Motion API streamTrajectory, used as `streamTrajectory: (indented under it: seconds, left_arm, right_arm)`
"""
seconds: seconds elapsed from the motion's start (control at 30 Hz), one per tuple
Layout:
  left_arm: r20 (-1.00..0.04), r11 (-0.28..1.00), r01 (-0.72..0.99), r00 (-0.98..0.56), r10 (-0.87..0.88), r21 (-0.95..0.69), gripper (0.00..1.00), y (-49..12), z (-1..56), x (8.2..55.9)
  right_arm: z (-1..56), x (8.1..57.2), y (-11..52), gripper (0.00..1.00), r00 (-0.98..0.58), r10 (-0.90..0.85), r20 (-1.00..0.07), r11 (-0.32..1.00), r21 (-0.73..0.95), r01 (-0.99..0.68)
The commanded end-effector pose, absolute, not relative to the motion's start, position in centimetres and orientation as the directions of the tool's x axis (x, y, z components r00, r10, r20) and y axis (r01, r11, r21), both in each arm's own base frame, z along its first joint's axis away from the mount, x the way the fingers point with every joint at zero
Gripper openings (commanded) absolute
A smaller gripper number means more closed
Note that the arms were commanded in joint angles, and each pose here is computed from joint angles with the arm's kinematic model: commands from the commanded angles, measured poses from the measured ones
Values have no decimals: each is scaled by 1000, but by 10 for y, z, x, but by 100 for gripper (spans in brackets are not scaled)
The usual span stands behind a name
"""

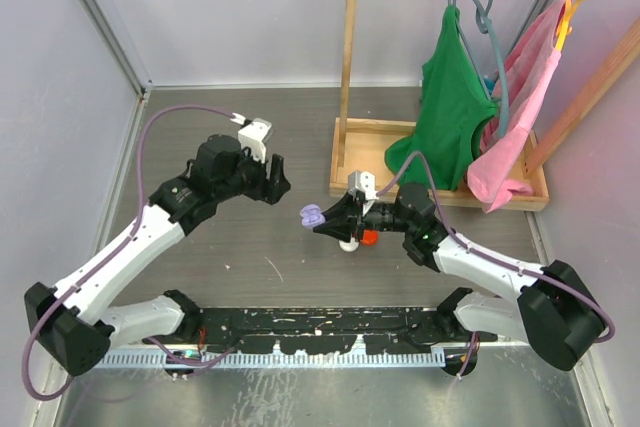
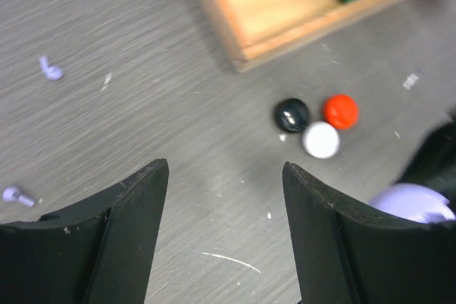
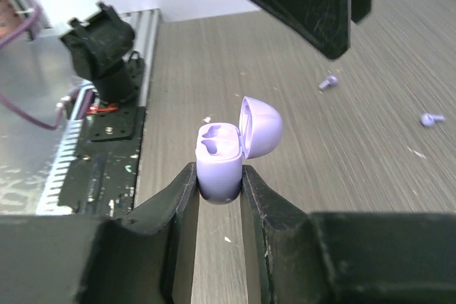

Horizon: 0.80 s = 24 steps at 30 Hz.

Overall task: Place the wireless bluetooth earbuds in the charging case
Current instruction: Open the charging case, then pick up the earbud from the center of the board.

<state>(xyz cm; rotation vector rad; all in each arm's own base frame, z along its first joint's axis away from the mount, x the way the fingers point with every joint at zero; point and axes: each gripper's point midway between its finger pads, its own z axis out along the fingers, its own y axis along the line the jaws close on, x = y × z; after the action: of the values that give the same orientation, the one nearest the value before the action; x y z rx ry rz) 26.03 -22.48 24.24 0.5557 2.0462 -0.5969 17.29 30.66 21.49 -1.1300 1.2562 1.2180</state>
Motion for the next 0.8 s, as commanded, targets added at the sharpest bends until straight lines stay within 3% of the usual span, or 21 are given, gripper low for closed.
streamTrajectory:
  seconds: [0.0, 0.37, 0.77]
  left_arm:
    - [-819, 928, 325, -572, 38, -184, 67, -186, 218, 300]
    - [-631, 986, -114, -757, -167, -124, 64, -93, 120, 352]
    - [-454, 953, -287, -840, -298, -95, 53, -41, 58, 375]
  right_arm:
    - [216, 199, 300, 6, 2, 45, -999, 222, 8, -975]
    - [202, 215, 285, 7, 33, 83, -996, 366, 0, -931]
    - [192, 214, 290, 7, -1, 79, -997, 340, 28, -940]
